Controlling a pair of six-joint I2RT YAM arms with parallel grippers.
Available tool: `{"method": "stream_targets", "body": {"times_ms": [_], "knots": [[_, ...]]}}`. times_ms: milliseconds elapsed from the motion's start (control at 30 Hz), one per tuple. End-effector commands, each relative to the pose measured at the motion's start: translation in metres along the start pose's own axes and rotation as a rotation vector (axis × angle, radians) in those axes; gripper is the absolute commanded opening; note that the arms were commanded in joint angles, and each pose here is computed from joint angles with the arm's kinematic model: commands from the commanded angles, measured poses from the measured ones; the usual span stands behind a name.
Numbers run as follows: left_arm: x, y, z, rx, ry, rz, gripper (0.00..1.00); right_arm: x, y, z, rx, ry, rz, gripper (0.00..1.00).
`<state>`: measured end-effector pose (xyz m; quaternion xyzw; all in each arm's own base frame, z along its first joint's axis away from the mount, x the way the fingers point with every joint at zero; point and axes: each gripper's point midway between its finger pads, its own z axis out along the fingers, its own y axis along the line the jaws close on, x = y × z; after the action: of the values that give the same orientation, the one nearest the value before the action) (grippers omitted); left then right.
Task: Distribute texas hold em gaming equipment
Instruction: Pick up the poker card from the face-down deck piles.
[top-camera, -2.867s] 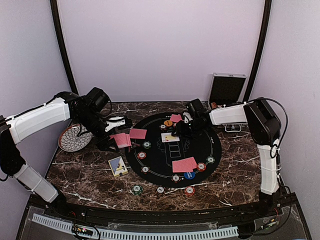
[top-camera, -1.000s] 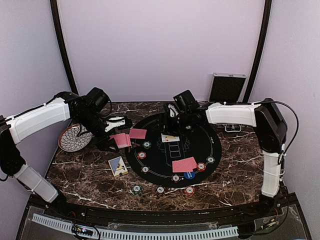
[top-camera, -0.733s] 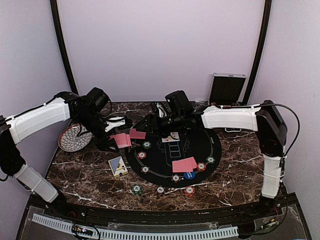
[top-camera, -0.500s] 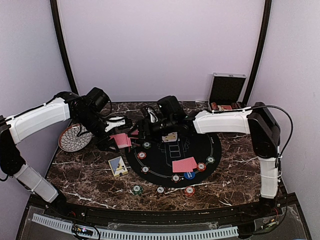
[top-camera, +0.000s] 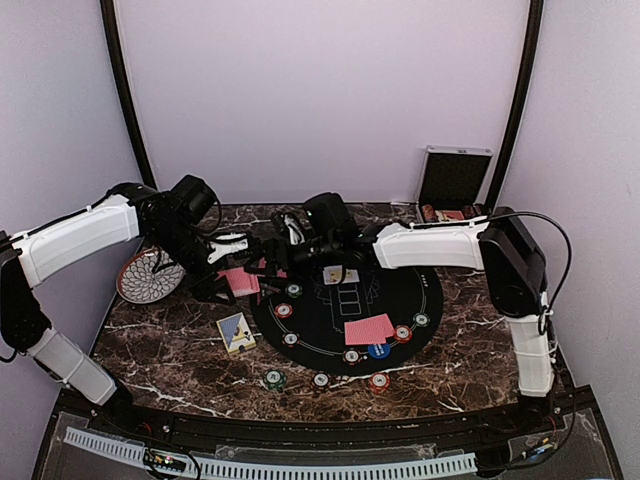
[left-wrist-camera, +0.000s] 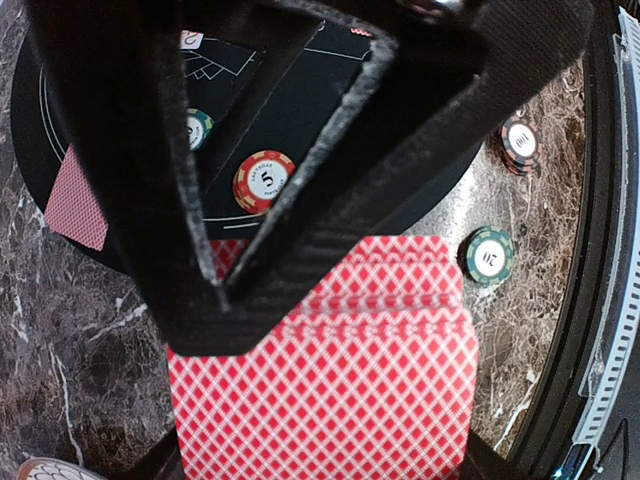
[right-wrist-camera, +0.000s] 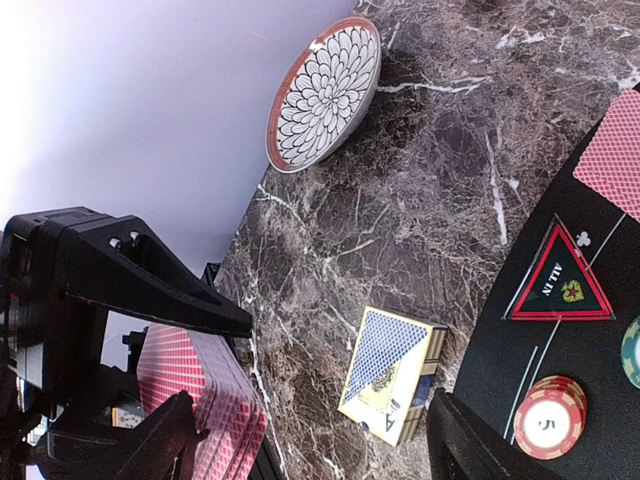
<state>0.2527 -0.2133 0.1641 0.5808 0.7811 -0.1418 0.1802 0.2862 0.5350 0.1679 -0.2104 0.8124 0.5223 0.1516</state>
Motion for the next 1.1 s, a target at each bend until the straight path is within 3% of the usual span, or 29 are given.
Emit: {"method": "stream_targets", "body": {"times_ms": [0,533,567,600,633,667,700,967,1067], "knots": [[-0.017,-0.003,-0.017,-0.009,-0.077,0.03,0.0,-0.007,0.017,0.01,-0.051,-0.024,-0.04,0.8],[-0.022,0.001,-0.016,-0.015,-0.088,0.03,0.0,-0.002,0.022,0.019,-0.09,-0.042,-0.073,0.8],[-0.023,0.001,-0.016,-0.014,-0.09,0.03,0.0,-0.035,-0.01,0.015,0.096,-0.234,-0.062,0.8],[-0.024,0.001,-0.016,-0.016,-0.093,0.031,0.0,0.022,0.04,0.017,-0.215,0.081,-0.084,0.98],[-0.024,0.002,-0.016,-0.016,-0.092,0.031,0.0,0.03,0.046,0.016,-0.248,0.14,0.041,0.99],[-0.024,0.002,-0.017,-0.018,-0.094,0.032,0.0,0.032,0.047,0.016,-0.245,0.168,0.193,0.99],[-0.024,0.002,-0.017,-0.018,-0.094,0.033,0.0,0.034,0.047,0.017,-0.25,0.177,0.219,0.99],[-0.023,0.002,-0.016,-0.017,-0.088,0.032,0.0,0.037,0.046,0.015,-0.259,0.198,0.234,0.99],[-0.023,0.002,-0.017,-0.021,-0.089,0.035,0.0,0.036,0.042,0.011,-0.249,0.188,0.237,0.93]]}}
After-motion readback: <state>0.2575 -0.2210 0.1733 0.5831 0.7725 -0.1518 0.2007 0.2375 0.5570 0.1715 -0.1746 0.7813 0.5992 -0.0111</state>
